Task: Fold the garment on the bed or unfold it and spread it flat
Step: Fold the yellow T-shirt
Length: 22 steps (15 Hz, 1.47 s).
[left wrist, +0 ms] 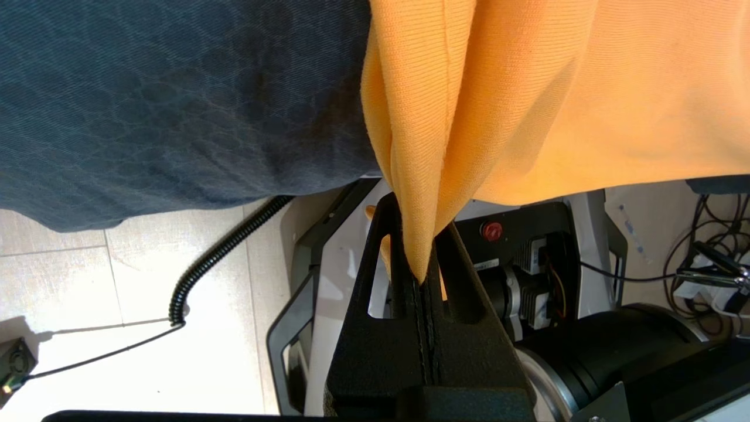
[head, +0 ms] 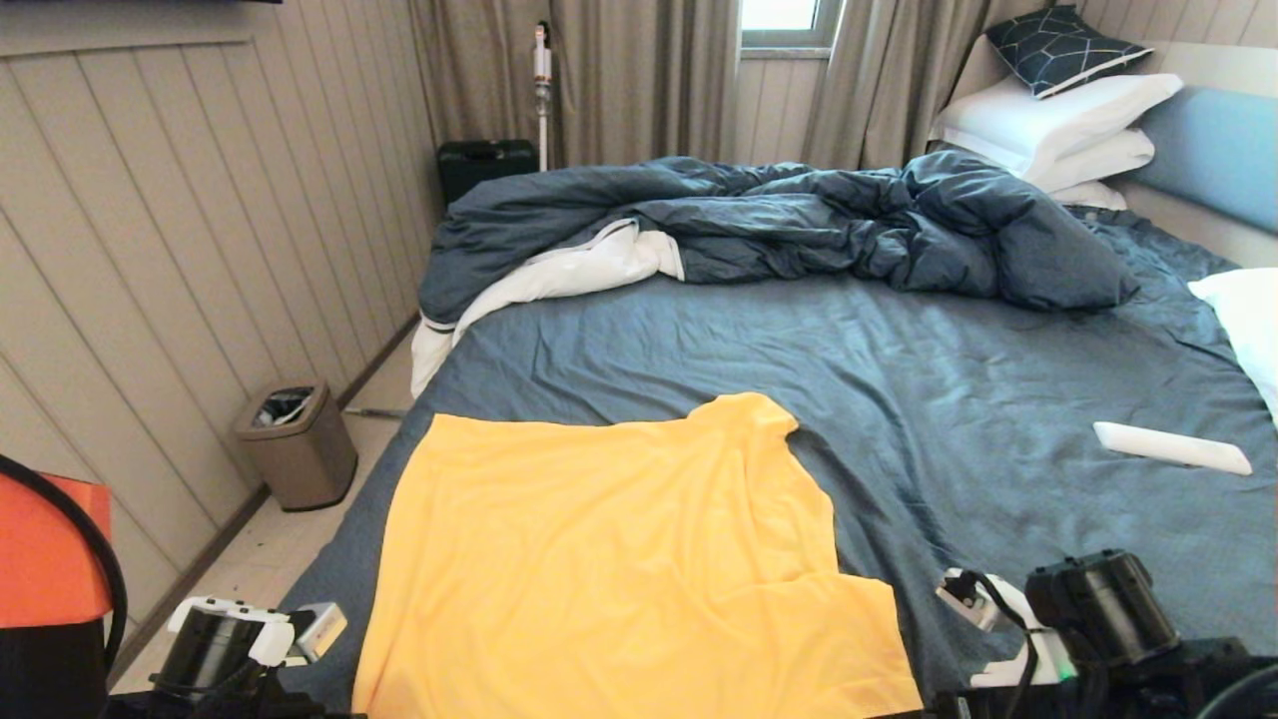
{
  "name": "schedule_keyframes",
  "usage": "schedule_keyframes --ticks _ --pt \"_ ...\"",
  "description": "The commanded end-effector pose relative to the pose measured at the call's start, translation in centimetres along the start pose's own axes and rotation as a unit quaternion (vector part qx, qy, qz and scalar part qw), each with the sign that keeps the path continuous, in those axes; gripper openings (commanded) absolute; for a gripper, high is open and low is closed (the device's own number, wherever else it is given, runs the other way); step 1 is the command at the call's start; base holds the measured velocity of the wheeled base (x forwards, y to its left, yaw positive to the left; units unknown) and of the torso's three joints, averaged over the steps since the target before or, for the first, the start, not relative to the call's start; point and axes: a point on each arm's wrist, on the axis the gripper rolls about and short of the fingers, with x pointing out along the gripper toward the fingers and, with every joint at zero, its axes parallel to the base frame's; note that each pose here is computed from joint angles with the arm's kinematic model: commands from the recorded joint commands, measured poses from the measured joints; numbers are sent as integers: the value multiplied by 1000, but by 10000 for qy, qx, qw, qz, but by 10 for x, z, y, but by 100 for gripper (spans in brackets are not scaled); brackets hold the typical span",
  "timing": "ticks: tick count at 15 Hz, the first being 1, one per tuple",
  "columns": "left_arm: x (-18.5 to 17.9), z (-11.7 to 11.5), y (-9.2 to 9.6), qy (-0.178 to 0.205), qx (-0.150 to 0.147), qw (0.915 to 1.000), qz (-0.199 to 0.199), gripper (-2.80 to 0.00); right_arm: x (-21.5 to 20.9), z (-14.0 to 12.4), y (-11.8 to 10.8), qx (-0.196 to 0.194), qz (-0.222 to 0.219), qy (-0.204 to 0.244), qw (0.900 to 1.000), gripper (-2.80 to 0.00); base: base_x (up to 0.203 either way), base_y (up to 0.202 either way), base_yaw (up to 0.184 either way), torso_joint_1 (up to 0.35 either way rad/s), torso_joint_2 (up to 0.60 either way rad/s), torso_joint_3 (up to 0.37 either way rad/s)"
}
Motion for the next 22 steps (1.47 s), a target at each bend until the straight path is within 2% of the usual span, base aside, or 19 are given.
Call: schedule_keyframes --ticks 1,10,15,16,22 --pt "0 1 0 -41 7 10000 -21 -280 2 3 6 -33 106 -12 9999 0 0 0 0 0 0 0" --pt "0 1 0 -51 2 10000 -19 -280 11 8 23 -203 334 78 9992 0 0 0 0 0 0 0" --pt "0 1 0 -48 9 10000 -23 -280 11 6 22 -178 309 105 9993 0 0 0 0 0 0 0" --pt "0 1 0 -50 3 10000 -19 -280 11 5 21 -175 295 127 9993 -280 0 0 0 0 0 0" --pt "1 1 0 -42 1 10000 -24 -280 10 -5 15 -154 194 250 9994 -280 0 0 0 0 0 0"
